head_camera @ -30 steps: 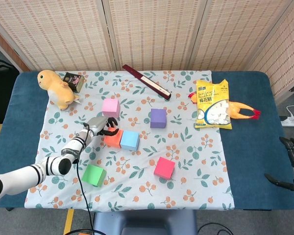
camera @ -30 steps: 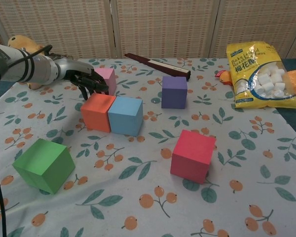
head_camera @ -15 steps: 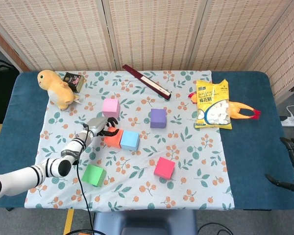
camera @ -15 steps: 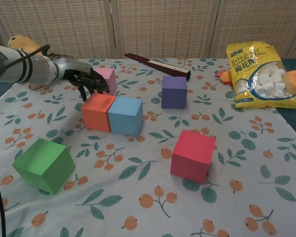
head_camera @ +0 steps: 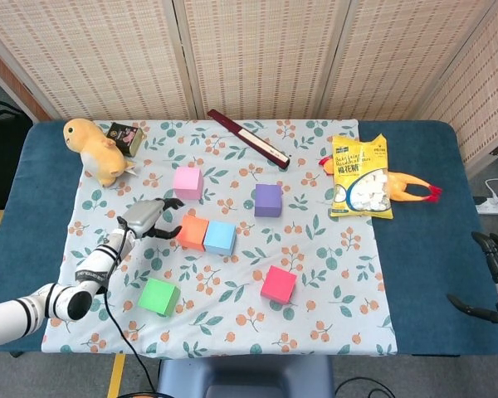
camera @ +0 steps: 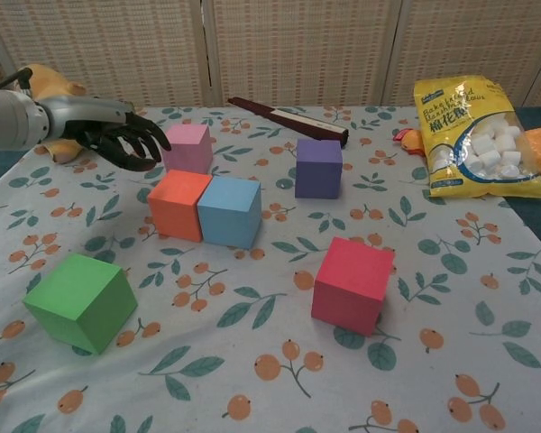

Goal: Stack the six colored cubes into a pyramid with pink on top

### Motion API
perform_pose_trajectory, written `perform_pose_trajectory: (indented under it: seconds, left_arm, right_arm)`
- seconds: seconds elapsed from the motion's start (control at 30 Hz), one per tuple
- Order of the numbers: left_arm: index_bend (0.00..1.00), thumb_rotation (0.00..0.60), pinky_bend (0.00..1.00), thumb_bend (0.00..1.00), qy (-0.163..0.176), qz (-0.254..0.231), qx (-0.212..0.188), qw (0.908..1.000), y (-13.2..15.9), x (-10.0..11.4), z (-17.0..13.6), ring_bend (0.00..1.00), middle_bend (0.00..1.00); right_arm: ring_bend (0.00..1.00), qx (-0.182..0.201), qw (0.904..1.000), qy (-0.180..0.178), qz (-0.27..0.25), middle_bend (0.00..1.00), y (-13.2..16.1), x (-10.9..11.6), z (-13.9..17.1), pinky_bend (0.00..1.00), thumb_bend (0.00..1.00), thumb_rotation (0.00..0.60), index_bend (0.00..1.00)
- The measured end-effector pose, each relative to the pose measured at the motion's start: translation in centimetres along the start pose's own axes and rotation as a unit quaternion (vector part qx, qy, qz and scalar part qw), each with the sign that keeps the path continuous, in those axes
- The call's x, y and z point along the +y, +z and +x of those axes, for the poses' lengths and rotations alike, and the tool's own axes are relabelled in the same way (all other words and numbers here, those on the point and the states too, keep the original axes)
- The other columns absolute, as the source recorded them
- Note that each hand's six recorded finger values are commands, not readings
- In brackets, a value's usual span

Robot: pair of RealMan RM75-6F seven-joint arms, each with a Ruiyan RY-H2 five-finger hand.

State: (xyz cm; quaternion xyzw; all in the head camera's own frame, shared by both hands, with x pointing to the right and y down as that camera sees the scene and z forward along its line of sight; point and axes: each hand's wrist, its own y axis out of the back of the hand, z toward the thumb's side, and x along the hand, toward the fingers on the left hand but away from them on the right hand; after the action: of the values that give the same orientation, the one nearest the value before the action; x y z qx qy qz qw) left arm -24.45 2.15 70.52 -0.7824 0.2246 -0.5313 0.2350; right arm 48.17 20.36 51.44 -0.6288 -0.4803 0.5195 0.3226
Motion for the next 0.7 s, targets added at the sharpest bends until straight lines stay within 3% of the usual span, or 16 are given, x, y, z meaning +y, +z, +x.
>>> perform_pose_trajectory:
  seconds: [0.23, 0.53, 0.7]
  left_arm:
    - [0.06, 0.600, 0.14, 0.42, 0.003, 0.076, -0.050, 0.9959, 1.0, -1.8, -1.4, 0.00, 0.01]
    - [0.00, 0.600, 0.08, 0.37, 0.007, 0.138, -0.077, 0.9874, 3.2, -4.2, -0.7, 0.00, 0.00]
    - [0.00, 0.600, 0.05, 0.36, 0.032, 0.170, -0.081, 0.9817, 4.0, -4.5, -0.1, 0.00, 0.00]
  right_arm:
    - [0.03, 0.008, 1.0000, -0.001, 0.001, 0.09, 0.5, 0.0, 0.0, 0.15, 0.00, 0.570, 0.00]
    - [0.03, 0.004, 1.0000, -0.005, 0.003, 0.09, 0.5, 0.3, 0.4, 0.15, 0.00, 0.572, 0.00]
    - [0.03, 0.004, 1.0000, -0.006, 0.003, 0.09, 0.5, 0.4, 0.5, 0.15, 0.00, 0.571, 0.00]
